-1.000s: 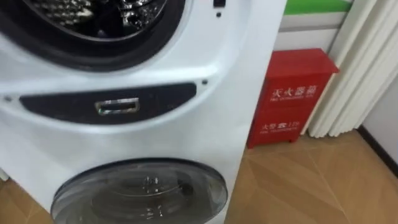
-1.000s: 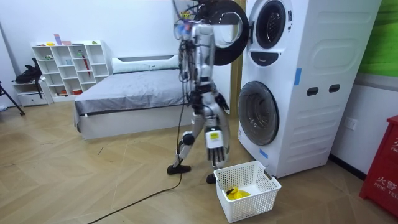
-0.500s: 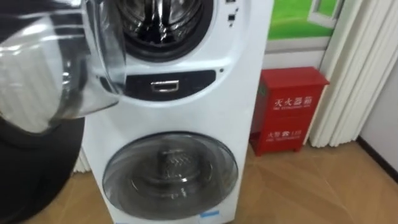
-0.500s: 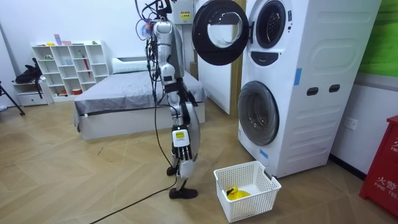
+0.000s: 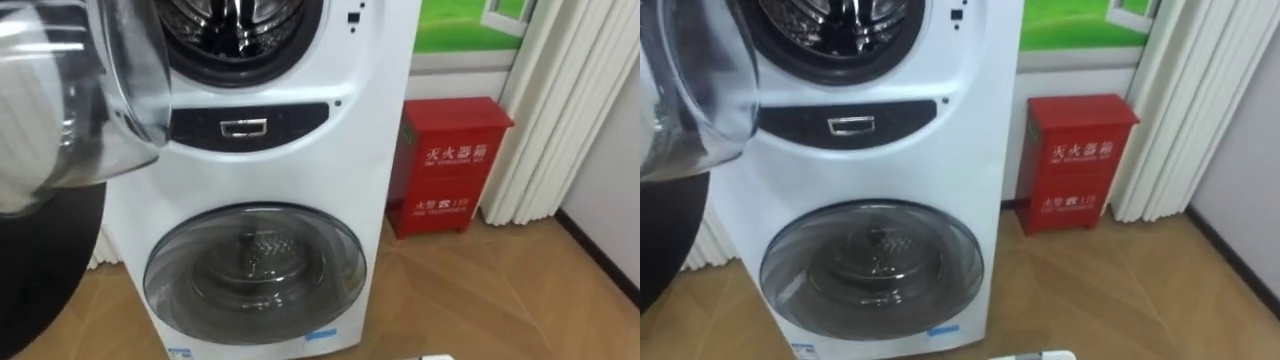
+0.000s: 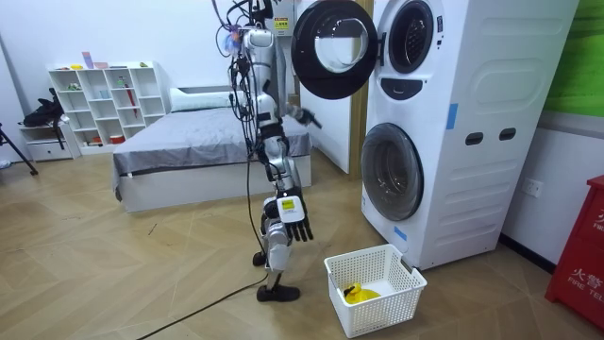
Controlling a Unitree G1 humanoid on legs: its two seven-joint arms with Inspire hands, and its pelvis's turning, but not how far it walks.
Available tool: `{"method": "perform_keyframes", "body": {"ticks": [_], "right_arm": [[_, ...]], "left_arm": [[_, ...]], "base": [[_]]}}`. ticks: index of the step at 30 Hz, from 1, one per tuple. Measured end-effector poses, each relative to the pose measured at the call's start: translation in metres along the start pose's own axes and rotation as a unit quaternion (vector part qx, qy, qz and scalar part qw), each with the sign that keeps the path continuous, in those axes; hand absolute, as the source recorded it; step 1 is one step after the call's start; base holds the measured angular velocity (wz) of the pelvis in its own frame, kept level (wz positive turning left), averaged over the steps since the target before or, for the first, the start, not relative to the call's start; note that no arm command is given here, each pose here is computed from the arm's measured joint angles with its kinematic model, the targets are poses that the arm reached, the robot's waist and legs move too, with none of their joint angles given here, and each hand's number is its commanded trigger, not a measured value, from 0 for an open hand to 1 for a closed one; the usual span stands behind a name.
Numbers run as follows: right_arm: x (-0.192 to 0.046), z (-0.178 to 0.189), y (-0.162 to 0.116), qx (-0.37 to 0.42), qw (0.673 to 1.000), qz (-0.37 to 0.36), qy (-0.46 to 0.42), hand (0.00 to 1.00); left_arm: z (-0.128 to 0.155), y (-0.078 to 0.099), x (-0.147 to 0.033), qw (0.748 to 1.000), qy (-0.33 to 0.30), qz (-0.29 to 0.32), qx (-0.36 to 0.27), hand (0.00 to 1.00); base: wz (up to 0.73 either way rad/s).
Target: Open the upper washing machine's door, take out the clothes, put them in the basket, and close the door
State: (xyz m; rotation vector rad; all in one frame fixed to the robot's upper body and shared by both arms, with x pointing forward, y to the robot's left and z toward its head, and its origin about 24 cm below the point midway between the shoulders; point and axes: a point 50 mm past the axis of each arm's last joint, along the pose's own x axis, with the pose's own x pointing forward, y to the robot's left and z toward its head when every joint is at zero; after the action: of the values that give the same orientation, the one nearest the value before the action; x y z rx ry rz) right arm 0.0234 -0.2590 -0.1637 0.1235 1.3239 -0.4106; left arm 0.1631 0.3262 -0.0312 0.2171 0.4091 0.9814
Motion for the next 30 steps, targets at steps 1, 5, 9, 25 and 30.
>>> {"method": "perform_keyframes", "body": {"ticks": [1,5,9,25,30], "right_arm": [[0.000,0.005,0.001,-0.003,1.000,0.003,-0.010,0.00],[0.000,0.002,0.001,-0.004,1.000,0.009,-0.011,0.00],[-0.001,-0.003,0.000,-0.006,1.000,0.018,-0.004,0.00],[0.002,0.009,0.020,-0.012,0.997,0.072,0.002,0.00],[0.002,0.008,0.029,-0.011,0.996,0.089,0.003,0.00]], "left_arm": [[0.024,0.005,0.005,0.999,-0.051,0.012,-0.005,0.00],[0.081,0.011,-0.001,0.979,-0.201,0.036,0.015,0.00],[0.111,0.011,-0.009,0.967,-0.250,0.047,0.011,0.00],[0.182,-0.075,-0.083,0.906,-0.395,-0.151,-0.012,0.00],[0.175,-0.105,-0.113,0.889,-0.385,-0.249,-0.019,0.00]], "base": [[-0.08],[0.15],[0.33],[0.03],[-0.03]]}}
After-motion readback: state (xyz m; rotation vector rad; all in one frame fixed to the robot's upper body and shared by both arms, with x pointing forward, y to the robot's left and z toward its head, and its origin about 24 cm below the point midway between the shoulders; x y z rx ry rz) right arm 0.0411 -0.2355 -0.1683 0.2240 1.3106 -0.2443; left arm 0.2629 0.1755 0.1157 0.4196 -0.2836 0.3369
